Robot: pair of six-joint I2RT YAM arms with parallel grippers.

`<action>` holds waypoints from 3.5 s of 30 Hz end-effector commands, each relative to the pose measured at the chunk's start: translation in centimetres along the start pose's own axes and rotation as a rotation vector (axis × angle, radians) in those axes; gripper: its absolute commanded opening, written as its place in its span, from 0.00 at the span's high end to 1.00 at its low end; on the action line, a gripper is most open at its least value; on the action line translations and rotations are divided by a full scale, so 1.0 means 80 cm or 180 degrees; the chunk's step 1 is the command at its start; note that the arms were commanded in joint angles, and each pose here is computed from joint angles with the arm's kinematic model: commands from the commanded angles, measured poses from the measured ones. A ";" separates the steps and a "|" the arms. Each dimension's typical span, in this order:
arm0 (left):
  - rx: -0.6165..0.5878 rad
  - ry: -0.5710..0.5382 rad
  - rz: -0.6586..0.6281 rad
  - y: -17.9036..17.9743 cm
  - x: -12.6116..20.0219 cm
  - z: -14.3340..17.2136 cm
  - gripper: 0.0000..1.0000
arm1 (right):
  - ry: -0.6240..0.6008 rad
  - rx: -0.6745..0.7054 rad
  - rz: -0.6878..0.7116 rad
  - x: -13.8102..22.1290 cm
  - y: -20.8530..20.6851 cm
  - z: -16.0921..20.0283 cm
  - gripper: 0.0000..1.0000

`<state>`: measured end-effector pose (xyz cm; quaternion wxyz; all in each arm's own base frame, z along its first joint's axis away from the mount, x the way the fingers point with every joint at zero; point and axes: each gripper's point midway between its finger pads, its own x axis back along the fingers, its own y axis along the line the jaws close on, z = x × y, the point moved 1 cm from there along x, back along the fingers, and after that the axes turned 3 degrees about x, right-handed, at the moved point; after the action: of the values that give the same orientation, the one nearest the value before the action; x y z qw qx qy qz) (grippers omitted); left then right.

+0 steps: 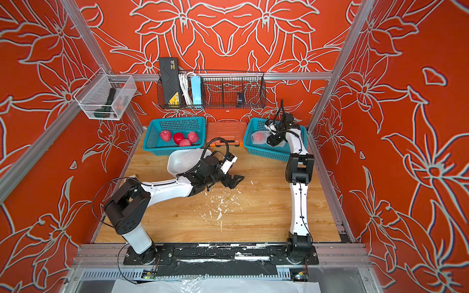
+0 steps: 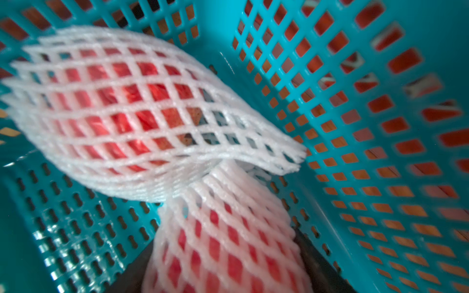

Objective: Remove foam nets from apples
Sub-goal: Pick up the apple from the basket, then place the apple at the center of the board.

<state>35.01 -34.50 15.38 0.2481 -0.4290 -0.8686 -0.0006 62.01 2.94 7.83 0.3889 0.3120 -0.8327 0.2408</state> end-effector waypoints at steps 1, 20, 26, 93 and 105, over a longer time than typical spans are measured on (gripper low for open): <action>0.0003 -0.0059 0.0005 0.003 -0.001 -0.010 0.04 | -0.0155 0.0153 0.0142 0.039 -0.006 -0.029 0.45; 0.0028 -0.0129 -0.0039 0.006 0.009 -0.019 0.04 | -0.0498 -0.0029 -0.0028 0.125 0.012 -0.059 0.48; 0.0093 -0.0312 -0.0030 0.005 0.024 -0.033 0.04 | -0.0992 -0.0114 -0.0439 0.189 0.057 -0.101 0.49; 0.0220 -0.0942 -0.0337 0.013 0.146 0.082 0.02 | 0.0769 -0.1063 -0.0628 0.129 0.461 0.078 0.35; 0.0352 -0.0992 -0.0340 0.011 0.159 0.076 0.02 | 0.0759 -0.0906 -0.0387 0.146 0.440 0.065 0.08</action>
<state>26.65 -23.44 14.66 0.1394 -0.3659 -0.9157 0.0911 27.97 20.37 6.98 0.5509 0.2842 -0.7766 0.1123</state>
